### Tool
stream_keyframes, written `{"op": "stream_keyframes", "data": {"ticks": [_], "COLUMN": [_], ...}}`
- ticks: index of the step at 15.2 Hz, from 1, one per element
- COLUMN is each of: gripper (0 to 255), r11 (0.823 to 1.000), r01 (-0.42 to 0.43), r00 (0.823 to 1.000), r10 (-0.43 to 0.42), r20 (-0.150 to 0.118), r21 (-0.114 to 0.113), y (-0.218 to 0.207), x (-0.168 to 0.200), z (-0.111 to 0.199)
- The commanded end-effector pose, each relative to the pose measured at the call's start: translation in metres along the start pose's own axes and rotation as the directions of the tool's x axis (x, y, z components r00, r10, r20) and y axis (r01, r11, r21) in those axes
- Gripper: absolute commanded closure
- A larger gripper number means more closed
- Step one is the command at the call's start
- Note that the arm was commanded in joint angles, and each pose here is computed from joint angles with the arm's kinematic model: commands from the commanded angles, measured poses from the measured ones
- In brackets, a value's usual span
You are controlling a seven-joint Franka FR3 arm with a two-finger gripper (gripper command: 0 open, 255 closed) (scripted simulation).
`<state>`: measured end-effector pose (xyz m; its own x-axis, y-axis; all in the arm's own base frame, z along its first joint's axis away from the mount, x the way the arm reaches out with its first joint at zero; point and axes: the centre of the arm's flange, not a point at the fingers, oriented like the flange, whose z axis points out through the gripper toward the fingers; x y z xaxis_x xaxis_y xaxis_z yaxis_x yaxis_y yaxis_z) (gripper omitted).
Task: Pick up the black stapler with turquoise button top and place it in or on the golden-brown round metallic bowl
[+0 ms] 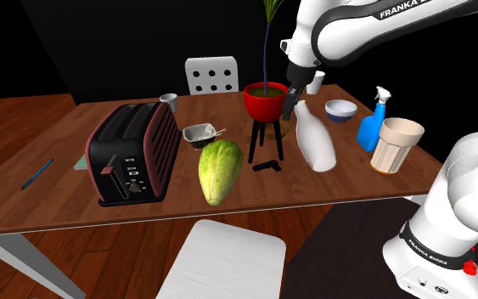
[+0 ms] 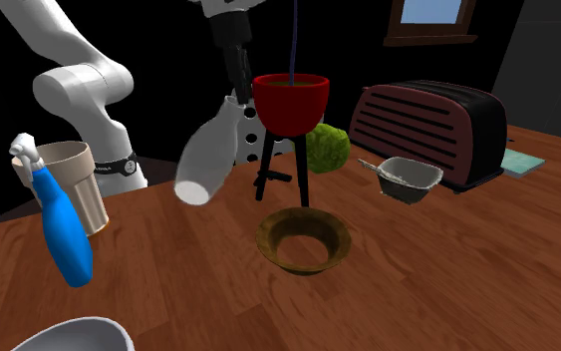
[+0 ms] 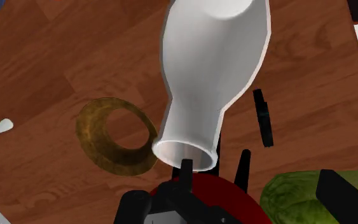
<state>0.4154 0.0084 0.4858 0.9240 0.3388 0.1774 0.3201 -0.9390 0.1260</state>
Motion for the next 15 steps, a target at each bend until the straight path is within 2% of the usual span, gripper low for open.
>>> {"op": "stream_keyframes", "data": {"ticks": [1,6,12,15], "gripper": [0,0,0,0], "r11": [0.996,0.979,0.937,0.934], "r01": [0.043,0.167,0.312,0.319], "r00": [0.965,0.957,0.926,0.924], "r10": [-0.063,-0.190,-0.337,-0.344], "r20": [0.254,0.219,0.170,0.168], "r21": [0.083,0.120,0.158,0.160], "y": [-0.014,-0.026,-0.048,-0.050], "x": [-0.023,0.009,0.047,0.046], "z": [0.048,0.102,0.164,0.177]}}
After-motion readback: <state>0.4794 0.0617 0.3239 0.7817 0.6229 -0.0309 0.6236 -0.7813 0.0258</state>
